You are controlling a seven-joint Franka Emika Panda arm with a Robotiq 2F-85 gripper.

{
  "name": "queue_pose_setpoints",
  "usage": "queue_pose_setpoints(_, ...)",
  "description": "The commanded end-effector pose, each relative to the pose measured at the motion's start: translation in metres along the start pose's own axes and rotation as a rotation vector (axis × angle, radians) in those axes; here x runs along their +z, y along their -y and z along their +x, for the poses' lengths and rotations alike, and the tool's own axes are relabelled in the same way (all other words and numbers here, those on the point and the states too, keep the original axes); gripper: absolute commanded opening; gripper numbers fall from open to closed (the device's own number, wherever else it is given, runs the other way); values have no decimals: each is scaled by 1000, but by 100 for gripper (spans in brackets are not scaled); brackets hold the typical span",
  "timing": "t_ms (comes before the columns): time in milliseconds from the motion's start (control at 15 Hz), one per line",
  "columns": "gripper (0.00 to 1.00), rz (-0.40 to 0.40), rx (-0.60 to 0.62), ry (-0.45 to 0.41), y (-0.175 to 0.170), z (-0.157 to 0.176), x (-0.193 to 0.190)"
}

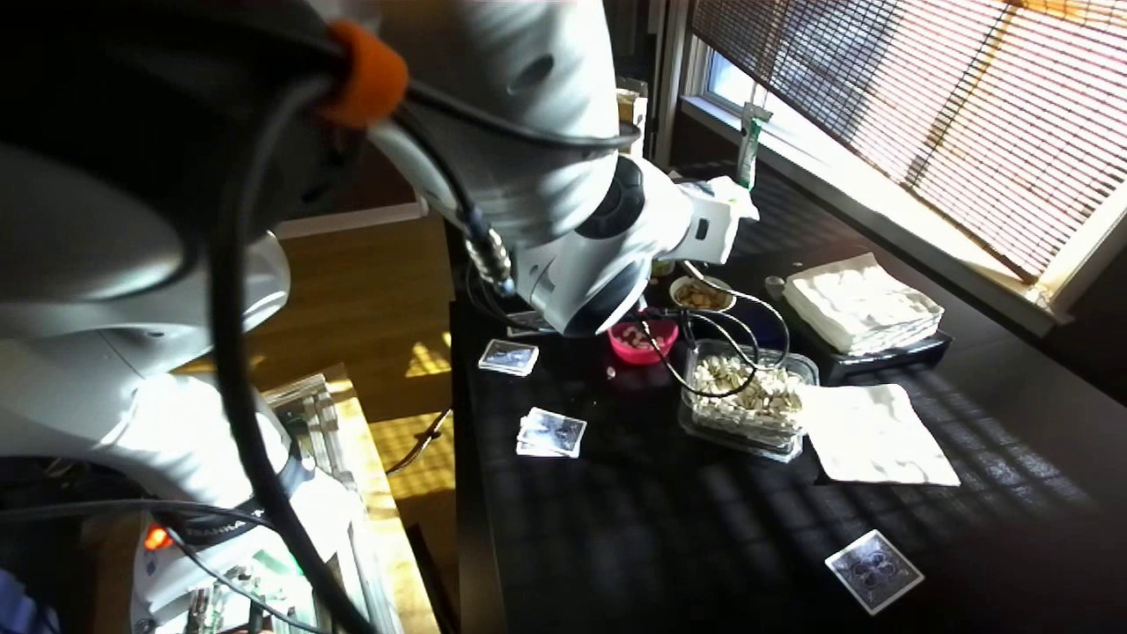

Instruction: Transfer a spoonful of contents from the transparent bowl to the pink bowl

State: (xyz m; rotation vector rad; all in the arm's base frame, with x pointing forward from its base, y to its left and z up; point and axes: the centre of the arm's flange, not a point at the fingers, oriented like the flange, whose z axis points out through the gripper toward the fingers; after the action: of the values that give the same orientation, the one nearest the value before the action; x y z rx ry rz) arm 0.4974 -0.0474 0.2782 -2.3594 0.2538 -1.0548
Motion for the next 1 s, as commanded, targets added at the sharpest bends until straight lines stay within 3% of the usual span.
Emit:
queue_pose_setpoints(0,4,-150,77,73,4,6,-15)
queue_pose_setpoints(667,4,-378,251,253,-11,-6,-31)
queue_pose_setpoints(933,4,-476,293,288,-19,-15,-37)
